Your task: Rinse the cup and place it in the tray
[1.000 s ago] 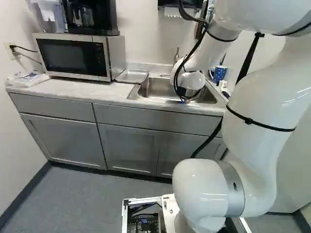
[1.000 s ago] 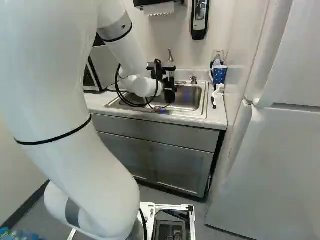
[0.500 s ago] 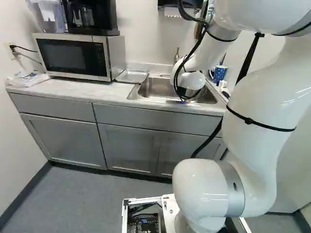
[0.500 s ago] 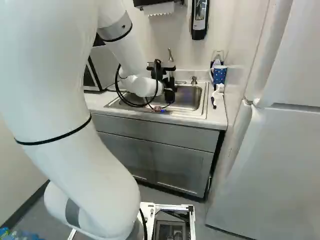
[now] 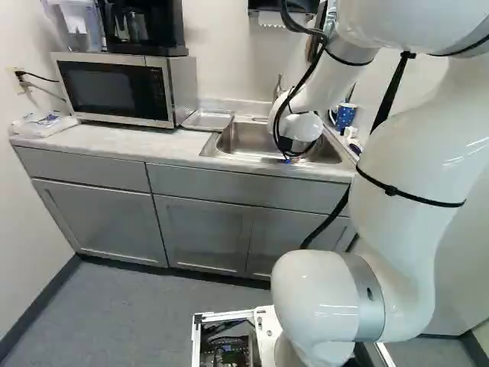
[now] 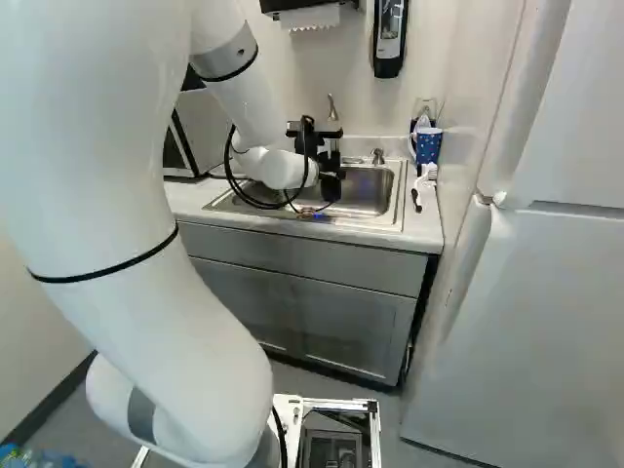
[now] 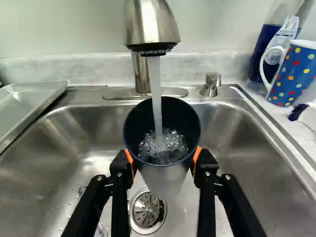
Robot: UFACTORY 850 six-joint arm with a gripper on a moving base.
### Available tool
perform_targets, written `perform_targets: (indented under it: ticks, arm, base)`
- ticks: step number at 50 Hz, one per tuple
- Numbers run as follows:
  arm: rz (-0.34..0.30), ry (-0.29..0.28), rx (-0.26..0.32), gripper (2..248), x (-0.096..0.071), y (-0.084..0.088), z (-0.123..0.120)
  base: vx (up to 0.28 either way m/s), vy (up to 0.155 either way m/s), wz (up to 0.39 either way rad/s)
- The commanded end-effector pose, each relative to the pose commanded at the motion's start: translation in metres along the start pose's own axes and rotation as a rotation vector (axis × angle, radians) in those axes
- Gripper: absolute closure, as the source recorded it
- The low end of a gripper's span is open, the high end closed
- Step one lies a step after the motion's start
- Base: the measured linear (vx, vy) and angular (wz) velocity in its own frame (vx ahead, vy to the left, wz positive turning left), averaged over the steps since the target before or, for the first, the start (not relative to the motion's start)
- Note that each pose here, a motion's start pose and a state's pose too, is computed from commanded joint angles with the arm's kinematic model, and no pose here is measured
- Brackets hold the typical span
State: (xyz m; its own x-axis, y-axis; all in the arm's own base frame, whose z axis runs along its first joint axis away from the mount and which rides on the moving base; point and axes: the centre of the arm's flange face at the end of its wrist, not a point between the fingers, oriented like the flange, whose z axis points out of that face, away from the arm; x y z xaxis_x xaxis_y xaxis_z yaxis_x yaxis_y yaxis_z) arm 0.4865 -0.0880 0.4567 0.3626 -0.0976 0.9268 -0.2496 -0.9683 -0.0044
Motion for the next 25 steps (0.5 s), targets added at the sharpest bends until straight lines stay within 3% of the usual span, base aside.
perform_targets:
  ticks: [25]
  arm:
    - [0.0,0.0,0.0,126,0.0,0.0,0.0]
  base:
    - [0.0,0.0,0.0]
